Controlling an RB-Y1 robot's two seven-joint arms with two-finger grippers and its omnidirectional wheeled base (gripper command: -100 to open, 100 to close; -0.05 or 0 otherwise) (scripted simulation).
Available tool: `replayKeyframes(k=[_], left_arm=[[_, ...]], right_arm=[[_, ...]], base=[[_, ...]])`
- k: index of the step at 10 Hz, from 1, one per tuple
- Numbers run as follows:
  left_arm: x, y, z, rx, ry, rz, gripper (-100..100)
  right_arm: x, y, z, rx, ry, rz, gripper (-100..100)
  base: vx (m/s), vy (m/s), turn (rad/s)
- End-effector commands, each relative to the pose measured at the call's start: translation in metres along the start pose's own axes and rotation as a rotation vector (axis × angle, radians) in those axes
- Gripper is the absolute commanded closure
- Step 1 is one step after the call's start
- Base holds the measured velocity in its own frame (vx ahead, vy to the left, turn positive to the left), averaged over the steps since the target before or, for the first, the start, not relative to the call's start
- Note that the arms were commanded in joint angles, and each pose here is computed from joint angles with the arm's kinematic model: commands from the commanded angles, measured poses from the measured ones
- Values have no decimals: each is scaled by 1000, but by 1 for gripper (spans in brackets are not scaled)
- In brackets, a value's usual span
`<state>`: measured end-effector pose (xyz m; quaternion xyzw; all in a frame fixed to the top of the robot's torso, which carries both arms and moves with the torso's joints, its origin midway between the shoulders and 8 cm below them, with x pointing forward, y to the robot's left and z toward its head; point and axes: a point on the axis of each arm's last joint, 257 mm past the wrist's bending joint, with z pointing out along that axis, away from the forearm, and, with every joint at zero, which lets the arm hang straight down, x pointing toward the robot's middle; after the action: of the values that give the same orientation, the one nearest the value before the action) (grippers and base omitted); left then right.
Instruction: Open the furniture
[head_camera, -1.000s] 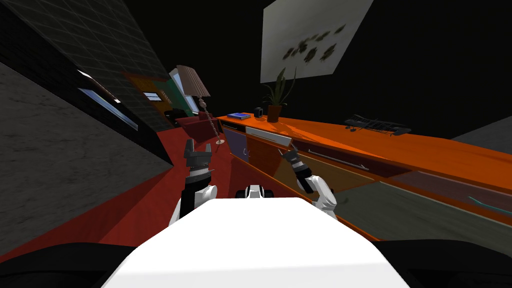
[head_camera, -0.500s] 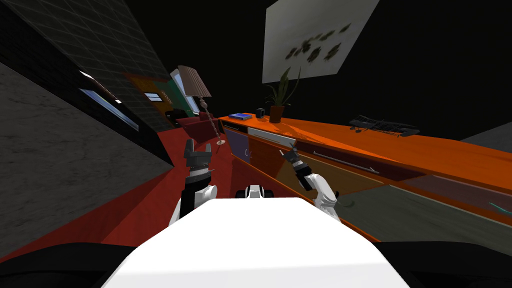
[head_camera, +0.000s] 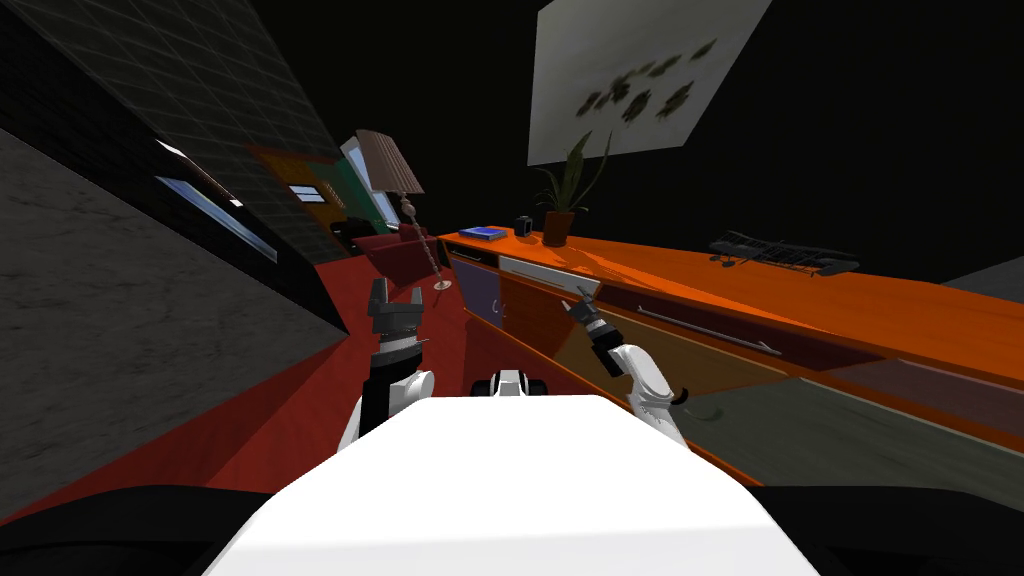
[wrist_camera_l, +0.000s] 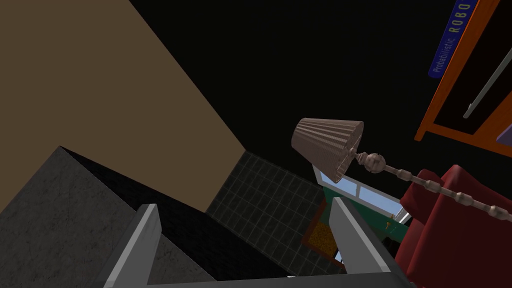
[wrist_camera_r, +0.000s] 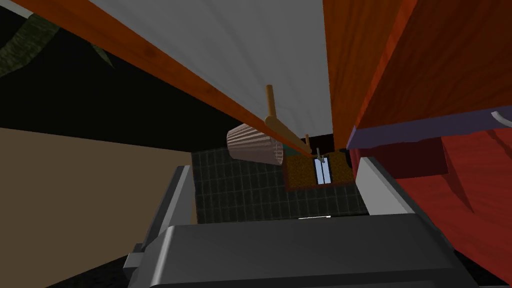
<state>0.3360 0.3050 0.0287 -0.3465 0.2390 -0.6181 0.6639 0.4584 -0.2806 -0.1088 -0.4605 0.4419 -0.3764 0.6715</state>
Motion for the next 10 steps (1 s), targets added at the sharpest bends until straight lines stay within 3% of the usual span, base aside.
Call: replayKeyframes(k=[1, 6, 9, 10], left_arm=[[0, 0, 0, 0, 0, 0, 0], [0, 0, 0, 0, 0, 0, 0], [0, 0, 0, 0, 0, 0, 0], [0, 0, 0, 0, 0, 0, 0]], right_arm=[[16, 3, 2, -33, 26, -166, -100], [37, 3, 5, -79, 48, -395, -100], [38, -1, 5, -75, 45, -375, -100], [38, -2, 5, -75, 46, -373, 100]], base=[[42, 64, 4], [33, 46, 2], [44, 31, -3], [7, 5, 1]])
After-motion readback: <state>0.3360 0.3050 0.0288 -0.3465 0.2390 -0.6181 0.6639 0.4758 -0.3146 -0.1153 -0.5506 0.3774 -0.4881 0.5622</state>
